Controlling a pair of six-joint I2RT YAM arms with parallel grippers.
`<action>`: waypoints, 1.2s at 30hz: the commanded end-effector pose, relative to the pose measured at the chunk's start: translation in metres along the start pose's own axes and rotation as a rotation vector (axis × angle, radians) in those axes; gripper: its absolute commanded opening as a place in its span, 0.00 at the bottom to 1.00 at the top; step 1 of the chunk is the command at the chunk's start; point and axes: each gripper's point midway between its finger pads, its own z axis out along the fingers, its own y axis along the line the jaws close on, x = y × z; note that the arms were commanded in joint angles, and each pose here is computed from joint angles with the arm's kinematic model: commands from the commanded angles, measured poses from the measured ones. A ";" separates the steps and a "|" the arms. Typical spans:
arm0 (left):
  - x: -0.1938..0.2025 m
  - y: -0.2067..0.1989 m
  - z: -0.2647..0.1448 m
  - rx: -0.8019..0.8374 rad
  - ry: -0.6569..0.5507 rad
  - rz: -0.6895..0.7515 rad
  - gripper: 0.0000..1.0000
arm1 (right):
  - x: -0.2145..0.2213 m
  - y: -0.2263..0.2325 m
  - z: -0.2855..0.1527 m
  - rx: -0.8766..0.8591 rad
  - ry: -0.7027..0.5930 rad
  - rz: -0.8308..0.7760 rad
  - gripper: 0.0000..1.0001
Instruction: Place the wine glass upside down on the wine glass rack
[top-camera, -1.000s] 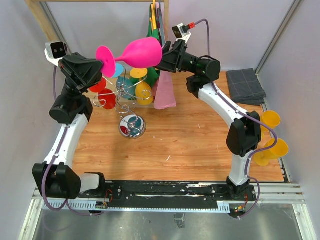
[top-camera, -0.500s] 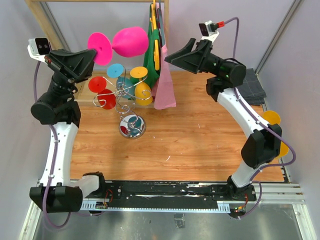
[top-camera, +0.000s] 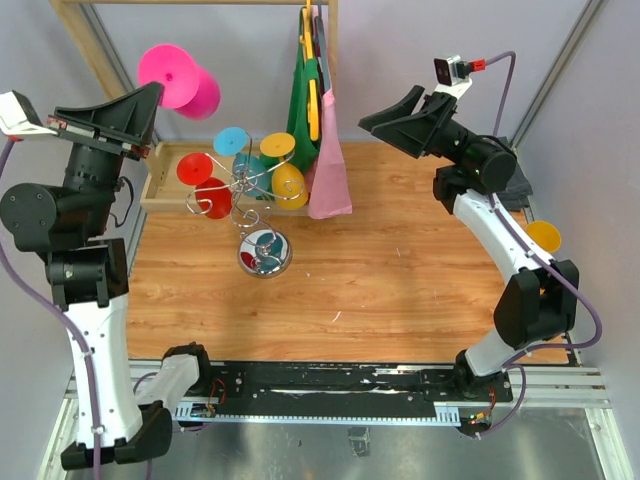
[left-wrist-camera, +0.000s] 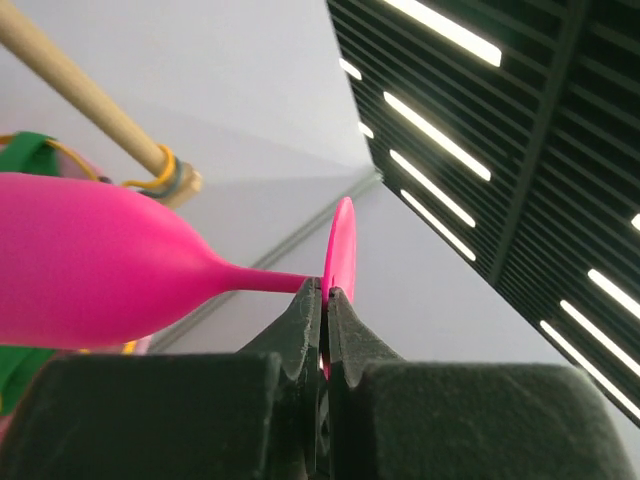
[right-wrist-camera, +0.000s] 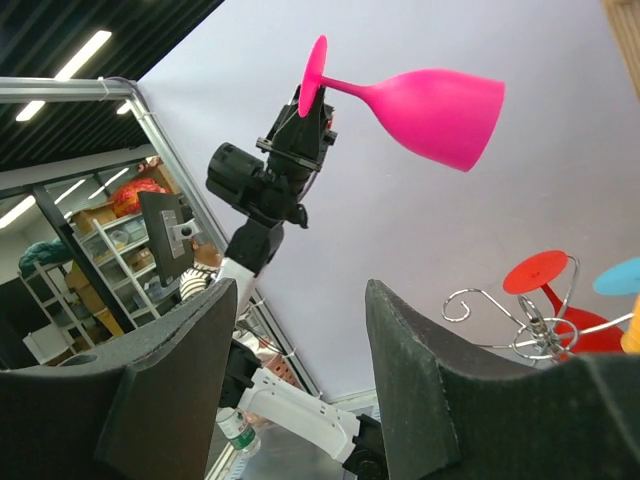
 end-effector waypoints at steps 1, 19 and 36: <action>-0.028 0.033 -0.025 -0.281 -0.170 0.147 0.00 | -0.009 0.021 -0.012 -0.037 -0.034 -0.084 0.56; -0.048 0.046 -0.158 -0.758 -0.414 0.225 0.00 | -0.019 0.012 -0.017 -0.015 -0.058 -0.079 0.56; 0.049 0.135 -0.193 -0.868 -0.057 -0.024 0.00 | -0.019 0.000 -0.020 0.000 -0.069 -0.050 0.56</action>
